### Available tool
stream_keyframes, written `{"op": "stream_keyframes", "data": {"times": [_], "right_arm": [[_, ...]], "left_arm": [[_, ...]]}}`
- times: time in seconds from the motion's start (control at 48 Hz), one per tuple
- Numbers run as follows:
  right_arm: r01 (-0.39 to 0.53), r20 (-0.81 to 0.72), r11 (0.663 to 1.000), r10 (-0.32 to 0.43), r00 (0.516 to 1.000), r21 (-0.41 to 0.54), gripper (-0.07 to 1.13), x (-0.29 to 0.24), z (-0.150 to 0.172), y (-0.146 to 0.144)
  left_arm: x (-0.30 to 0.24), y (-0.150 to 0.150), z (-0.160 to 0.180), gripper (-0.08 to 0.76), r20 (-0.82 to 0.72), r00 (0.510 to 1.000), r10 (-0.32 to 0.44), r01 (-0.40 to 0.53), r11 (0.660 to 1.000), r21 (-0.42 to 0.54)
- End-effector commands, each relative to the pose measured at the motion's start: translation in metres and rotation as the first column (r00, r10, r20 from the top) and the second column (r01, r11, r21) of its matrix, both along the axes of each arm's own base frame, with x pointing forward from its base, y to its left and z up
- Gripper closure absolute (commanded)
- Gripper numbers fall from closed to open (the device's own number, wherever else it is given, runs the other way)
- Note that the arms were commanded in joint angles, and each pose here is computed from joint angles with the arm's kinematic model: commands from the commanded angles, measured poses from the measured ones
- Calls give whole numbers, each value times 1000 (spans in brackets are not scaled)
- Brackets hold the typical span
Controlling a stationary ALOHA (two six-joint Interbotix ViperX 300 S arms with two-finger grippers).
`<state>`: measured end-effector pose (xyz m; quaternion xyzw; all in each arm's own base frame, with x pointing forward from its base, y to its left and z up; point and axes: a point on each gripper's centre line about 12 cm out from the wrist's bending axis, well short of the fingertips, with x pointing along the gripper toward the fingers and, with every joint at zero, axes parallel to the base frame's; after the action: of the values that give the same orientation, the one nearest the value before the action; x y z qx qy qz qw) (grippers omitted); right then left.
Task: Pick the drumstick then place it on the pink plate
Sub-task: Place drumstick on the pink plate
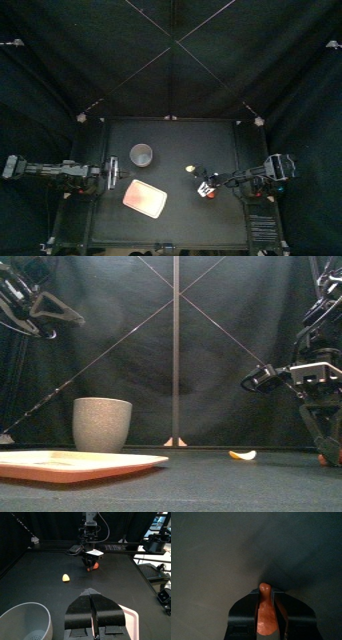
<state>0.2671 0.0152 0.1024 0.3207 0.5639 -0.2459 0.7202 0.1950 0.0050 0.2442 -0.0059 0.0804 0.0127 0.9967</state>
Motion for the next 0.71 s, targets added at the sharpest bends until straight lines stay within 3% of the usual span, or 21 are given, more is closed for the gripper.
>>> {"op": "stream_keyframes", "data": {"times": [0.021, 0.167, 0.438, 0.562, 0.708], "right_arm": [[-6, 49, 1000, 6, 999, 2, 600, 12, 12, 2], [-29, 147, 1000, 29, 989, -1, 609, 39, 36, 7], [-111, 405, 990, 138, 904, -89, 609, 121, 91, 17], [-147, 458, 980, 193, 868, -134, 609, 159, 97, 26], [-180, 464, 966, 247, 851, -185, 609, 201, 84, 31]], "left_arm": [[2, 0, 6, 682, 20, 1000, 1, -1, 1000, 2], [2, 0, 6, 682, 20, 1000, 1, -1, 1000, 2], [2, 1, 9, 682, 41, 999, 3, -3, 1000, 5], [2, 2, 9, 682, 46, 999, 9, -9, 1000, 6], [2, 3, 9, 682, 47, 999, 11, -12, 1000, 11]]}}
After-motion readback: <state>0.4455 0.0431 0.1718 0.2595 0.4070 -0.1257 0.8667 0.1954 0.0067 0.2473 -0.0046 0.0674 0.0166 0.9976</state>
